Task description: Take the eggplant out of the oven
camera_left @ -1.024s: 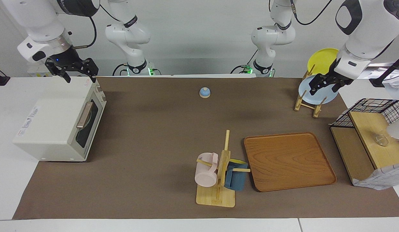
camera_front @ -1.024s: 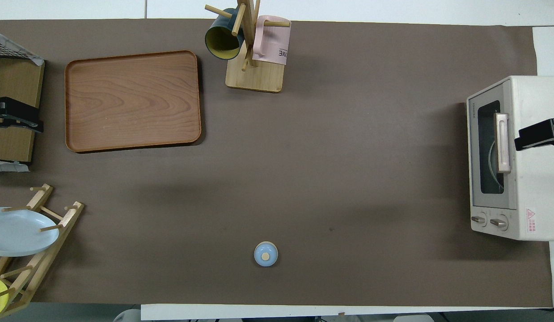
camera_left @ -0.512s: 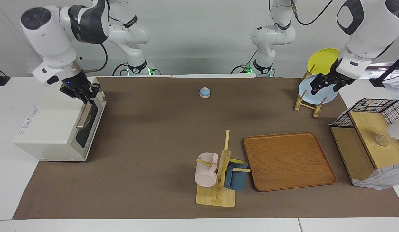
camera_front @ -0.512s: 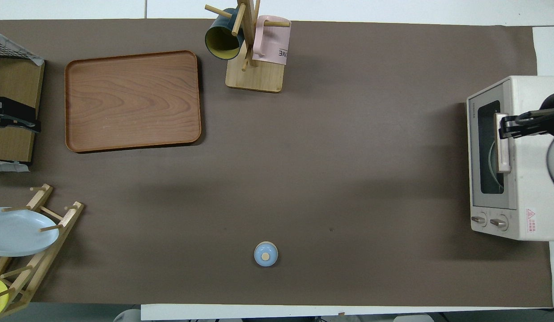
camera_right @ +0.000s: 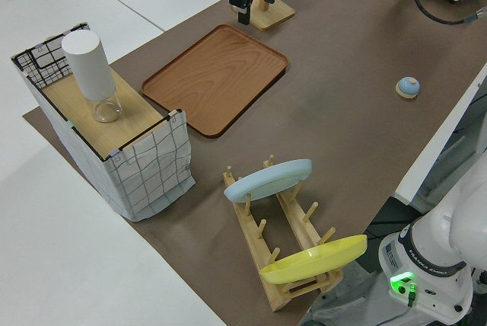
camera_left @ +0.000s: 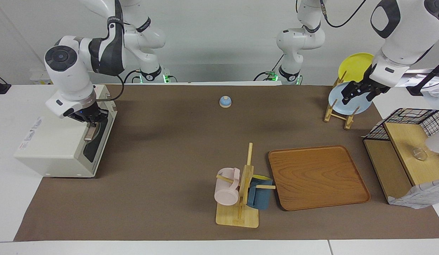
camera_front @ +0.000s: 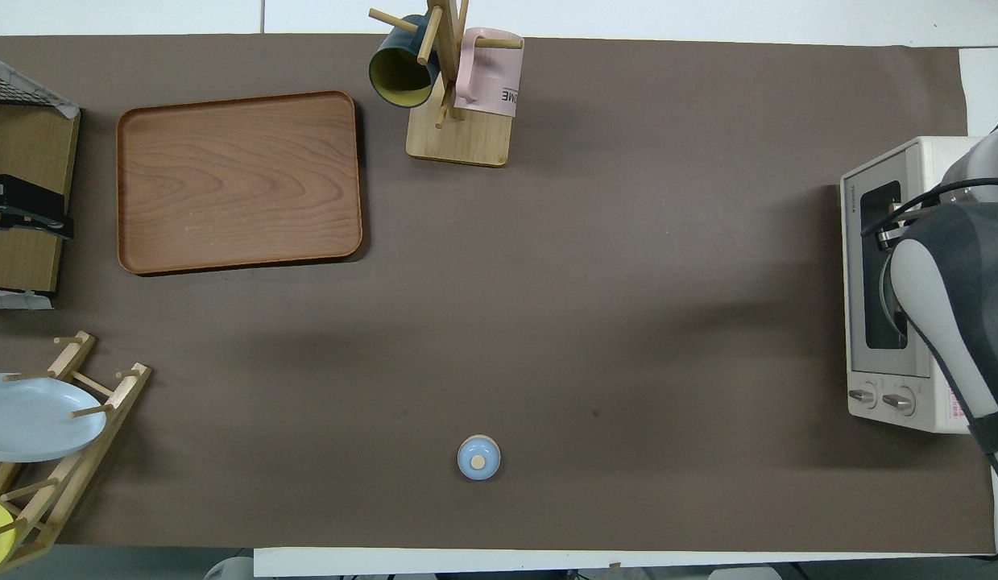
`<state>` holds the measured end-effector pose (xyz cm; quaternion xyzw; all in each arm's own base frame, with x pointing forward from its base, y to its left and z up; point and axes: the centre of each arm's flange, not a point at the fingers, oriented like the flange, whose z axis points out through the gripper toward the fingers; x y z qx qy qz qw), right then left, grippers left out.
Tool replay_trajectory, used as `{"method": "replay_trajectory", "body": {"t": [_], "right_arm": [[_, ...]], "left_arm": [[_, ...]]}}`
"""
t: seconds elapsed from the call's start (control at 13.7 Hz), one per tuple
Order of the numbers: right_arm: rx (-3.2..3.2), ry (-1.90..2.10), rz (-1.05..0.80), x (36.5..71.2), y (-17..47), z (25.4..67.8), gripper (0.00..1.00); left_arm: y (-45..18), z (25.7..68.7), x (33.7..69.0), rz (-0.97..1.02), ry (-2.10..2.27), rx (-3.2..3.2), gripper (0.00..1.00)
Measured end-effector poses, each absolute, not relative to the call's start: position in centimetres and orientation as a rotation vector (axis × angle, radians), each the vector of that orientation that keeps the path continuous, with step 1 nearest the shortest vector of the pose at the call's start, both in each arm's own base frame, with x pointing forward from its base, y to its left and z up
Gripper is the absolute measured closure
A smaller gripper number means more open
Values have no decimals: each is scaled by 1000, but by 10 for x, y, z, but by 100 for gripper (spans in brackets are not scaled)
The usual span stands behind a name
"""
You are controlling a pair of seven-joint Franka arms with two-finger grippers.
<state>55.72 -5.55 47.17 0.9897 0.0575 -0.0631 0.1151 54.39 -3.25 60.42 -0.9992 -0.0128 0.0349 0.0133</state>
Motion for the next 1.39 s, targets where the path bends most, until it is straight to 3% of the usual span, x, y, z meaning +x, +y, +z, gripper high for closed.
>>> {"method": "replay_trajectory", "body": {"t": [0.44,1.1,1.32,1.39], "right_arm": [[2906,232,-156,561,-15,452,99],[3052,78,-77,600,61,314,99],[3099,-14,-36,606,106,333,95],[3096,-52,-49,608,114,351,89]], "left_arm": [[-32,604,544,109,-40,-3113,0],[-32,604,544,109,-40,-3113,0],[-32,604,544,109,-40,-3113,0],[-32,604,544,109,-40,-3113,0]]}}
